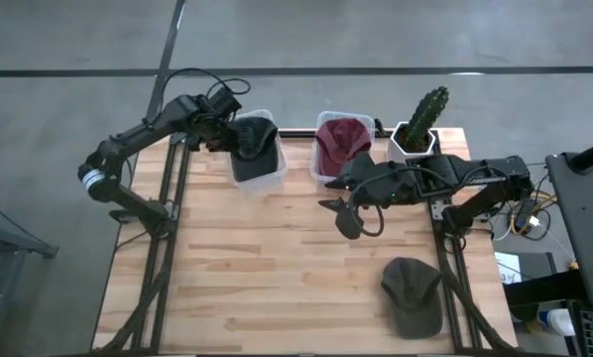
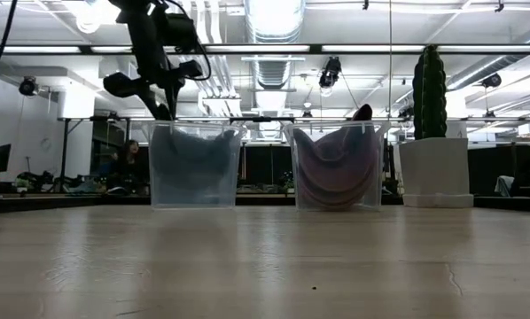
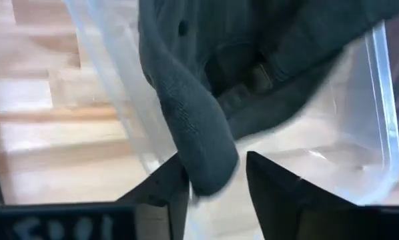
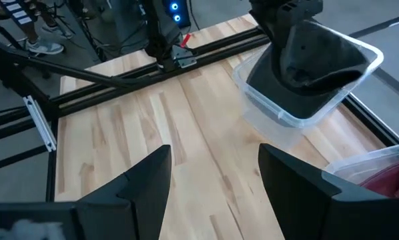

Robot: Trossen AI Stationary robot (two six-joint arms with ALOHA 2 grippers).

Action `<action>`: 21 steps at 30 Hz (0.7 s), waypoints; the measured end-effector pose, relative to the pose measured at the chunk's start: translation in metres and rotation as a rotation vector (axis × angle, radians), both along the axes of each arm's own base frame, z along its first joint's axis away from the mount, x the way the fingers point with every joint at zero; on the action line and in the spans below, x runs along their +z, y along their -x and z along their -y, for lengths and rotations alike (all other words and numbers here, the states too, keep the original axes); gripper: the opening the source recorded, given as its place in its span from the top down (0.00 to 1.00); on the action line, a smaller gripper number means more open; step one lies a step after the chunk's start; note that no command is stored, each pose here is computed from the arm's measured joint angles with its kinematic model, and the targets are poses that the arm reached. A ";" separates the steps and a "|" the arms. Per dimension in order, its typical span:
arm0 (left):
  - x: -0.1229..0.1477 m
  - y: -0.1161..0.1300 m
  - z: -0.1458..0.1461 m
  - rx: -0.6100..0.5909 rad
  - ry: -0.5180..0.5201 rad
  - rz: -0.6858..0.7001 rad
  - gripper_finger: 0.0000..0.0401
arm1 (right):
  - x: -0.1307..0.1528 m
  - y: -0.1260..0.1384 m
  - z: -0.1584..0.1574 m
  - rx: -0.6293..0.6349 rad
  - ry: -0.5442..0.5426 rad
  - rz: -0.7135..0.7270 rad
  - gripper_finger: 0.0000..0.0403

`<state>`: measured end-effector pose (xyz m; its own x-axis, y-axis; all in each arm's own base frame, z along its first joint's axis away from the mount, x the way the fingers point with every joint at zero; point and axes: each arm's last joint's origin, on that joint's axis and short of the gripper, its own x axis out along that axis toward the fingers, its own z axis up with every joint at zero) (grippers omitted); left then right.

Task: Pick & Place hat
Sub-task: Put the left black cap into the left transparent bin, then put the black cap into the left transparent bin

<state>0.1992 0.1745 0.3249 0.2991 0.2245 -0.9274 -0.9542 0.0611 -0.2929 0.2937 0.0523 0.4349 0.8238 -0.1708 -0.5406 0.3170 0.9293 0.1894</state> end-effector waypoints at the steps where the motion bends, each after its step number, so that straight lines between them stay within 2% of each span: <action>1: 0.001 0.001 0.001 0.001 0.010 0.006 0.64 | 0.000 0.000 0.000 0.000 0.000 -0.001 0.46; 4: 0.008 0.006 0.006 -0.001 -0.007 0.030 0.60 | 0.000 0.000 0.000 0.000 0.000 -0.001 0.46; 10: 0.025 0.017 0.017 0.002 -0.060 0.097 0.59 | -0.001 0.000 0.001 -0.003 0.001 -0.012 0.46; 18: 0.059 0.006 0.050 -0.102 -0.147 0.407 0.59 | -0.009 0.010 0.002 -0.033 -0.035 -0.118 0.46; 21: 0.067 0.001 0.063 -0.145 -0.164 0.483 0.59 | -0.012 0.017 0.002 -0.041 -0.075 -0.173 0.46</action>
